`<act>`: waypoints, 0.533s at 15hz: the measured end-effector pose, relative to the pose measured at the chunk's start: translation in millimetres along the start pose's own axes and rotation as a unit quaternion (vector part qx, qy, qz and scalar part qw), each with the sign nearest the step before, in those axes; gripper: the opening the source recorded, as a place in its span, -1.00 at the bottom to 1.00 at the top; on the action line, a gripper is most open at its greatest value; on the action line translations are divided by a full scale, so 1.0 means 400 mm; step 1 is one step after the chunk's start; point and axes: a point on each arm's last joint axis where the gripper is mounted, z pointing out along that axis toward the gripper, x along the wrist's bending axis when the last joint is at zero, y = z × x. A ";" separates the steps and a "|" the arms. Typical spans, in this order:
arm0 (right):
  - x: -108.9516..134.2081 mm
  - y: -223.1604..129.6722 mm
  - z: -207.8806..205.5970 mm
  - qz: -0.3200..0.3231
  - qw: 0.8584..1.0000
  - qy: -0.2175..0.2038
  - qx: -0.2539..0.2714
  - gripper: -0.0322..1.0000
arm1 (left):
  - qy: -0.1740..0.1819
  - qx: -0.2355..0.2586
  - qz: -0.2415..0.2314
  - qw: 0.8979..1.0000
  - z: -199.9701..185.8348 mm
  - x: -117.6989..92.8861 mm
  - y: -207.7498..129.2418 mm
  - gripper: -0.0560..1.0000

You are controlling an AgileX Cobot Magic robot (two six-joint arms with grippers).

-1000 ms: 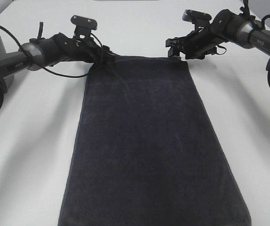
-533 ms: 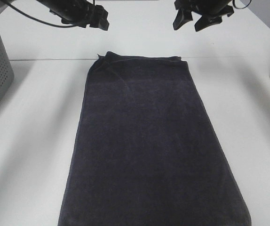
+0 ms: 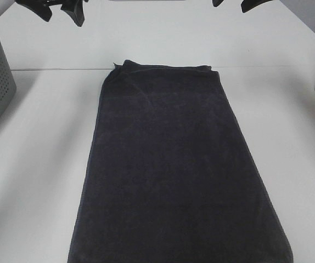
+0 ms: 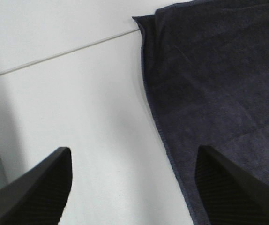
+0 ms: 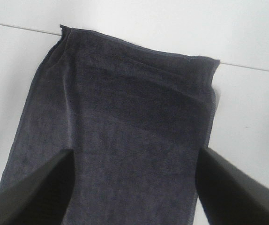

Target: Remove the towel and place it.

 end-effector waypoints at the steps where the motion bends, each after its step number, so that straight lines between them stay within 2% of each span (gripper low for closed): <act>1: 0.003 0.001 -0.009 0.010 1.000 0.000 -0.003 0.42 | 0.017 -0.009 0.002 1.000 -0.029 0.012 0.006 0.42; 3: 0.015 0.007 -0.062 0.008 1.000 -0.008 -0.021 0.42 | 0.039 -0.035 -0.023 0.998 -0.102 0.066 0.015 0.42; 6: 0.048 0.008 -0.195 0.001 0.997 -0.027 -0.066 0.42 | 0.082 -0.074 -0.088 0.990 -0.231 0.207 0.006 0.42; 8: 0.069 -0.025 -0.280 -0.002 0.997 -0.041 -0.072 0.42 | 0.105 -0.076 -0.118 0.984 -0.304 0.275 -0.030 0.42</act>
